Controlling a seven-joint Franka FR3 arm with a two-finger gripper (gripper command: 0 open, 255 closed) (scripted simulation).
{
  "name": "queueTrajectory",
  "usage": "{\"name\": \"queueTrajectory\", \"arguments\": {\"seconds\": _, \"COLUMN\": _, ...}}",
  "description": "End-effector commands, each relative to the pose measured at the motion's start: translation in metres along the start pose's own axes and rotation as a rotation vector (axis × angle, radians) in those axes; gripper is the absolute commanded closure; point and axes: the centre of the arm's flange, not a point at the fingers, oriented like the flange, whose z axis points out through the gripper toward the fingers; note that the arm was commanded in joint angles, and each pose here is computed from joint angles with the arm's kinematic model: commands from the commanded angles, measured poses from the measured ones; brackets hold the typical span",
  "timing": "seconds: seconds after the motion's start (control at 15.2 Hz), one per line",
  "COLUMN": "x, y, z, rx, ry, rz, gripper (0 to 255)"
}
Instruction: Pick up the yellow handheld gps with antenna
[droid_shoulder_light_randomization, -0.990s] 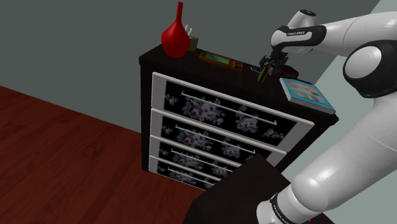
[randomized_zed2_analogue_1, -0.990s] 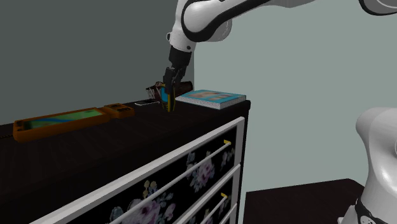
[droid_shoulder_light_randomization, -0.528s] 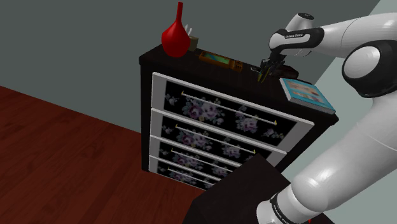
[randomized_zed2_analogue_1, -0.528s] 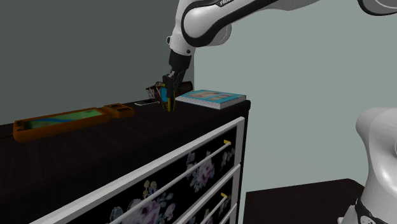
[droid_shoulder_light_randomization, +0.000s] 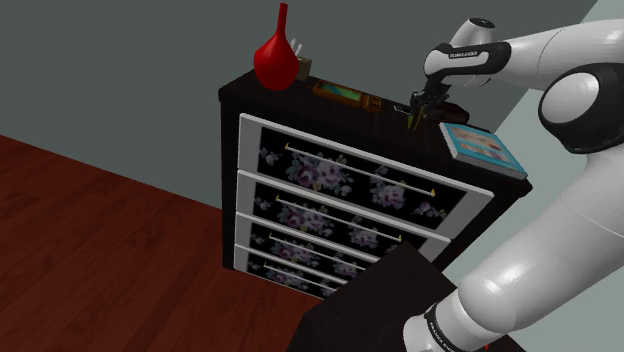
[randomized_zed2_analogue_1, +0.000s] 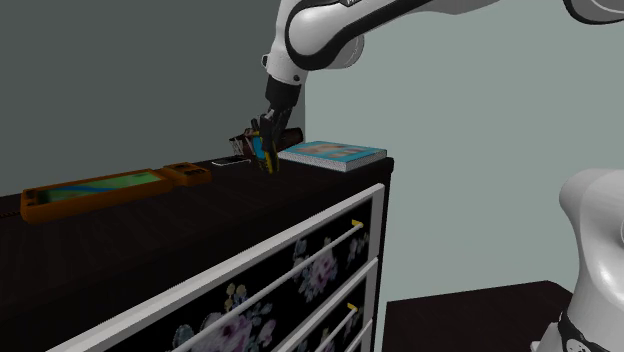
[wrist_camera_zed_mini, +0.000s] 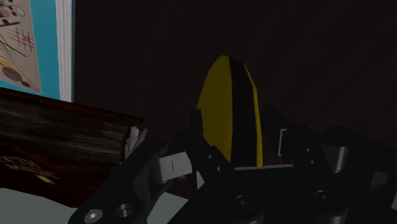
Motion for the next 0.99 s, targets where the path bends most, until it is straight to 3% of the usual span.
{"name": "queueTrajectory", "arguments": {"seconds": 0.0, "x": 0.003, "y": 0.001, "z": -0.008, "rx": 0.000, "ry": 0.000, "rz": 0.000, "gripper": 255}}
{"name": "queueTrajectory", "arguments": {"seconds": 0.92, "x": 0.026, "y": 0.012, "z": -0.068, "rx": 0.000, "ry": 0.000, "rz": 0.000, "gripper": 255}}
